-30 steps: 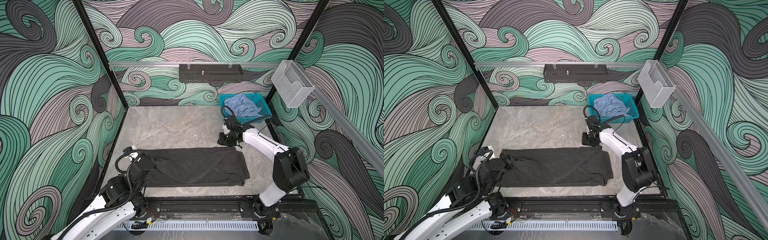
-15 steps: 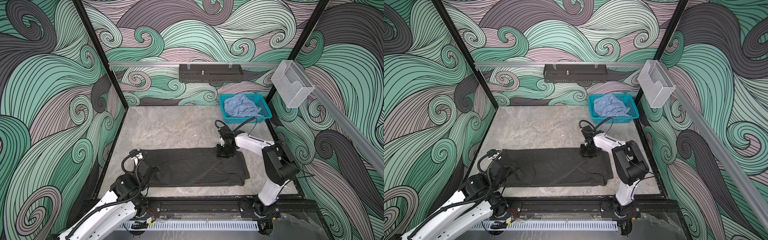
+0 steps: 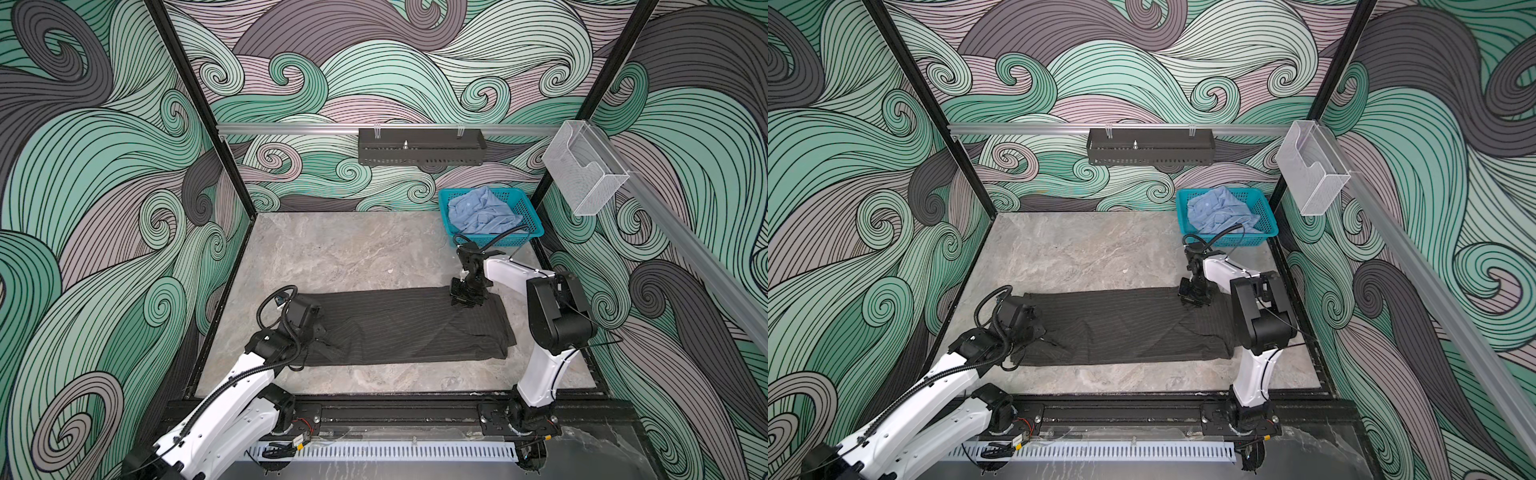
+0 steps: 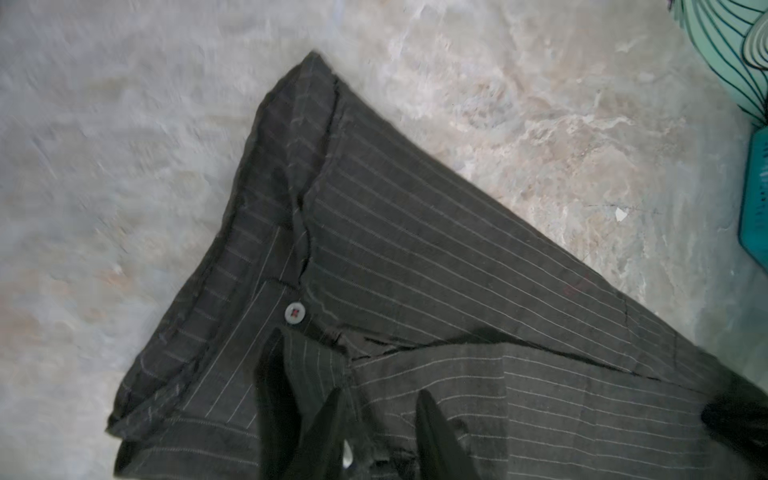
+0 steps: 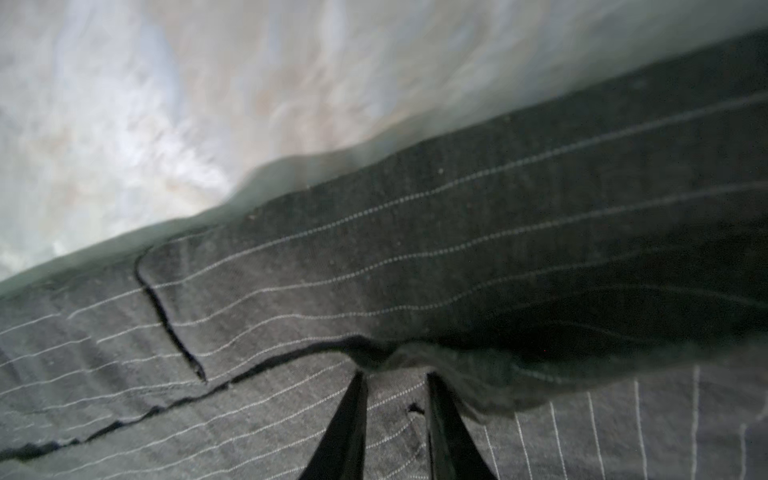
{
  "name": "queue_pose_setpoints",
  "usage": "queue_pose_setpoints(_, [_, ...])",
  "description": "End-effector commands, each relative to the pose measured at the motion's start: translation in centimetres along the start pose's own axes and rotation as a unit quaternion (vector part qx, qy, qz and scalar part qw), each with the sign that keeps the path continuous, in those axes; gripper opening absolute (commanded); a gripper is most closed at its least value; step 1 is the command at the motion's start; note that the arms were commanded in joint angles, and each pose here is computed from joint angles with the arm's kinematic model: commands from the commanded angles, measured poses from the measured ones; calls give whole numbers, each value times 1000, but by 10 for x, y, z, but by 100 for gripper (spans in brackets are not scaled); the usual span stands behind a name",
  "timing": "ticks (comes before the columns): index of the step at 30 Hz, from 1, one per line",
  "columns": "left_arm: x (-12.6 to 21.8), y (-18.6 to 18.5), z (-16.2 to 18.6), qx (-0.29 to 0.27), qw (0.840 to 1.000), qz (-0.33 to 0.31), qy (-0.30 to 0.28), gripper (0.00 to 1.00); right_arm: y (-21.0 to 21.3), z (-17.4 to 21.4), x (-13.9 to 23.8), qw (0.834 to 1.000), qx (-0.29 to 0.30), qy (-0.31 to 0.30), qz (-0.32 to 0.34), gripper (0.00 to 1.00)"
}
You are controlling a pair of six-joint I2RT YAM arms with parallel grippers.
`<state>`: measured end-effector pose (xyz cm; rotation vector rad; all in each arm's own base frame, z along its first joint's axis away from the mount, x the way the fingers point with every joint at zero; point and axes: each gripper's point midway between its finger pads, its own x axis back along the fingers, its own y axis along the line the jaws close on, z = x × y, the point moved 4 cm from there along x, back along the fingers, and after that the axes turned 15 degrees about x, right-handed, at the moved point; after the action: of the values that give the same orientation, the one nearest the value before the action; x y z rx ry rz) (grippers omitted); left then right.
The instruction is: Fold and stack the long sleeve shirts
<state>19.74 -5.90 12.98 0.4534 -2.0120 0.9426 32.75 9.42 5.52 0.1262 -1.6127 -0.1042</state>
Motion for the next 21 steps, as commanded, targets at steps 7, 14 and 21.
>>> queue_pose_setpoints(7, [25,-8,10,25,996,25,88,72,-24,5,-1,999,-4,19,35,27])
queue_pose_setpoints(14, [-4,20,29,38,989,-52,134,70,-21,5,1,1000,0,15,23,27])
queue_pose_setpoints(21, [-27,46,38,34,986,-93,135,61,-19,3,4,1000,2,9,16,27])
